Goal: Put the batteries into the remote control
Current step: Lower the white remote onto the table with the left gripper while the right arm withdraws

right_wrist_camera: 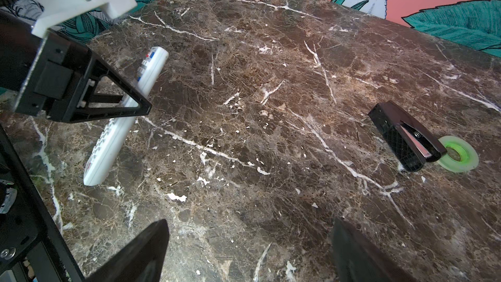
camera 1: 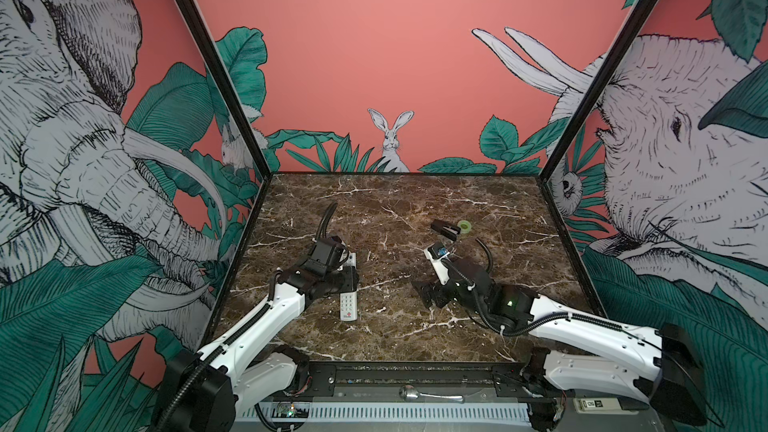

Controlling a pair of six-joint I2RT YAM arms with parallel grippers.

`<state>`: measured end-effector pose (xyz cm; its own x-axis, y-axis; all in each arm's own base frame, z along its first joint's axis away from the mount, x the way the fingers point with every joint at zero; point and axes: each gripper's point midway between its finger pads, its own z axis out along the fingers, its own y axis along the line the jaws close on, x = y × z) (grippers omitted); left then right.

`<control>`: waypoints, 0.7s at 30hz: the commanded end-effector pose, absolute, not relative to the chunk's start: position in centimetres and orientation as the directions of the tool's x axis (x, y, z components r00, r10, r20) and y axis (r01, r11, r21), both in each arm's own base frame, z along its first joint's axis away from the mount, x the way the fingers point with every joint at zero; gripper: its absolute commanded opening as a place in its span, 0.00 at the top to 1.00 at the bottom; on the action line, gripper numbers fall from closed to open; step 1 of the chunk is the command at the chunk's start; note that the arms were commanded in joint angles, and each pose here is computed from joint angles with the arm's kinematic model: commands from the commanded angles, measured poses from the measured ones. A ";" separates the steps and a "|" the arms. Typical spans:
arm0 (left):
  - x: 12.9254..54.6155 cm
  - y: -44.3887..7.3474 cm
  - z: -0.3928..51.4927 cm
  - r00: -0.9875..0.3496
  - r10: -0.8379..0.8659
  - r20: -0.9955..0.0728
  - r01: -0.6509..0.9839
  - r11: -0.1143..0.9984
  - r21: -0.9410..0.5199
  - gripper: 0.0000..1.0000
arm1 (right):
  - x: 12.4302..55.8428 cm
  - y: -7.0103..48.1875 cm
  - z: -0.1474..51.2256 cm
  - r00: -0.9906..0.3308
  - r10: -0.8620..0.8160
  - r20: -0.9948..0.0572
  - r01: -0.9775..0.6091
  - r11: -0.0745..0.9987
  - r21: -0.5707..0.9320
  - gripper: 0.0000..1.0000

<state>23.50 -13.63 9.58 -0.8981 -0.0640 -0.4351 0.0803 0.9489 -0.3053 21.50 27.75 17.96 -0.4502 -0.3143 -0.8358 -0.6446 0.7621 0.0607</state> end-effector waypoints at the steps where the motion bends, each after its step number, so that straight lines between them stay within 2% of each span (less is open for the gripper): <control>1: 22.9 -12.6 8.6 -0.908 -0.040 -0.416 0.069 0.967 -0.244 1.00 | 21.9 27.6 17.8 -0.450 -0.313 -0.836 -0.632 0.773 0.050 0.04; 21: 23.1 -11.9 6.1 -0.932 -0.046 -0.359 0.019 0.984 -0.176 1.00 | 21.8 27.8 16.5 -0.460 -0.334 -0.823 -0.637 0.769 0.044 0.04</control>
